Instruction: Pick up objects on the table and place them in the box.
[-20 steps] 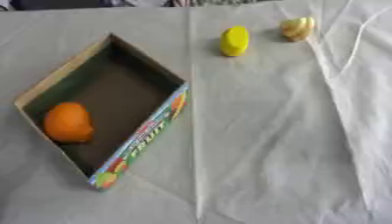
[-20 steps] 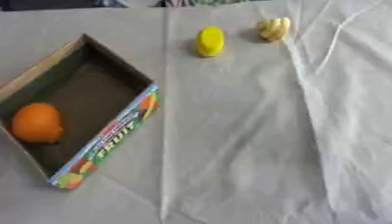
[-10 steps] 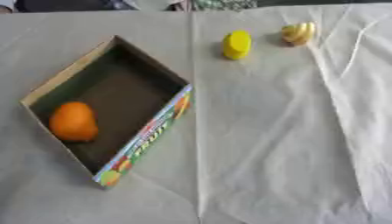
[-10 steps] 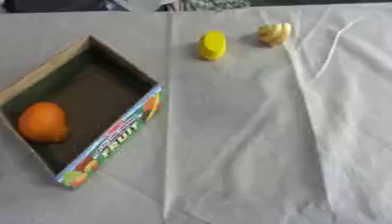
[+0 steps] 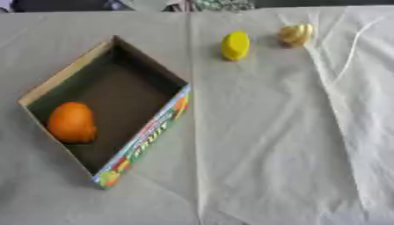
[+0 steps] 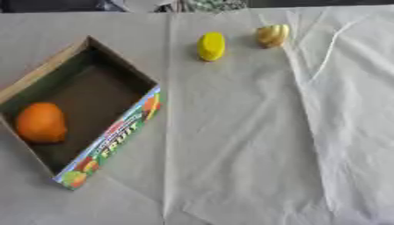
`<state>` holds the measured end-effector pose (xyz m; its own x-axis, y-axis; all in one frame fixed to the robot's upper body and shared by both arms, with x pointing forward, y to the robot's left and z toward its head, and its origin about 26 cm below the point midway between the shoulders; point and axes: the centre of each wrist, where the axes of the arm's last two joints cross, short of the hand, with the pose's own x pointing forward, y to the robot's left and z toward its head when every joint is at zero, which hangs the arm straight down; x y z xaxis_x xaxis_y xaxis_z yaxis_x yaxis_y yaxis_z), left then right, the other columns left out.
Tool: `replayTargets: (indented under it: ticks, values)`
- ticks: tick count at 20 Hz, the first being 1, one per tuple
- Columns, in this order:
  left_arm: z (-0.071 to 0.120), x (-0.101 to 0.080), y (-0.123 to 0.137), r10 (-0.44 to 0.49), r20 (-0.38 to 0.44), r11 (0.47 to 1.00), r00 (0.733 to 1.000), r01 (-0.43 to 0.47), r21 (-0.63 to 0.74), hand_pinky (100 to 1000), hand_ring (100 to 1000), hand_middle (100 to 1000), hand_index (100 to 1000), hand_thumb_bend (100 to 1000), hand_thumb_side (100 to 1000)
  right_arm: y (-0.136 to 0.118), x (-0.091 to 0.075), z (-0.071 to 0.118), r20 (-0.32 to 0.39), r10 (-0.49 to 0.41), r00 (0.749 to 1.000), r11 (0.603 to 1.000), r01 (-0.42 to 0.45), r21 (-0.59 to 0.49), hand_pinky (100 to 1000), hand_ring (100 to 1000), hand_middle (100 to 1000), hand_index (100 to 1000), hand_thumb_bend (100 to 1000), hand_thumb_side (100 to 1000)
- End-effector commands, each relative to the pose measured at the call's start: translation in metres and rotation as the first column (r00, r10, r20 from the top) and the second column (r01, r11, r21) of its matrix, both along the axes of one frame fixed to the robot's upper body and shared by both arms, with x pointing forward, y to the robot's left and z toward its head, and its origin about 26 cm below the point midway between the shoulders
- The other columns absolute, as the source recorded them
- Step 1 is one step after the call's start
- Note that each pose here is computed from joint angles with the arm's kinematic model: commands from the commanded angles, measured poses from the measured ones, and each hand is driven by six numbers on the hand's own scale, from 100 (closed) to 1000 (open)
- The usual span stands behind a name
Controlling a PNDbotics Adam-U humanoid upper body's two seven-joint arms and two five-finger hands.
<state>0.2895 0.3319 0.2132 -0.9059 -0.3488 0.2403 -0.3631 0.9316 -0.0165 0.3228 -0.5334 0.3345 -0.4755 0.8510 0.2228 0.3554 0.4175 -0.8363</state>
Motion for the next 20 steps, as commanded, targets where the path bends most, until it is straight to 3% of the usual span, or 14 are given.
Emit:
replayTargets:
  ticks: [1,7,9,11,13,15,20]
  values:
    - [0.011,-0.002,0.000,-0.015,0.024,0.999,1.000,0.014,0.033,811,789,749,872,150,388,-0.001,0.004,0.007,-0.040,-0.008,0.999,0.992,0.003,-0.129,904,1000,835,960,100,330]
    - [0.010,-0.002,-0.001,-0.024,0.019,0.999,1.000,0.023,0.031,810,788,749,871,135,403,0.013,0.011,-0.005,-0.131,0.004,0.991,0.934,-0.051,-0.354,910,1000,838,957,100,293]
    - [0.010,-0.001,-0.001,-0.026,0.019,0.999,0.999,0.026,0.031,810,788,748,871,133,404,0.017,0.012,-0.009,-0.167,0.002,0.986,0.900,-0.075,-0.429,917,1000,839,952,100,147]
    - [0.010,-0.001,-0.002,-0.029,0.018,0.999,0.999,0.029,0.031,810,788,748,871,134,403,0.021,0.013,-0.013,-0.211,0.005,0.977,0.854,-0.114,-0.508,924,1000,846,955,100,145]
    - [0.010,-0.001,-0.002,-0.031,0.017,0.999,0.999,0.031,0.032,810,787,748,871,129,407,0.025,0.014,-0.015,-0.249,0.011,0.968,0.810,-0.154,-0.565,931,1000,852,950,100,185]
    - [0.010,-0.001,-0.002,-0.034,0.016,0.999,0.999,0.034,0.032,810,788,748,870,130,406,0.028,0.015,-0.018,-0.277,0.011,0.961,0.782,-0.181,-0.597,934,1000,853,942,125,283]
    - [0.011,-0.001,-0.003,-0.041,0.015,0.999,0.999,0.041,0.036,810,789,747,870,121,396,0.035,0.015,-0.022,-0.315,-0.014,0.949,0.770,-0.191,-0.609,946,1000,860,943,120,409]
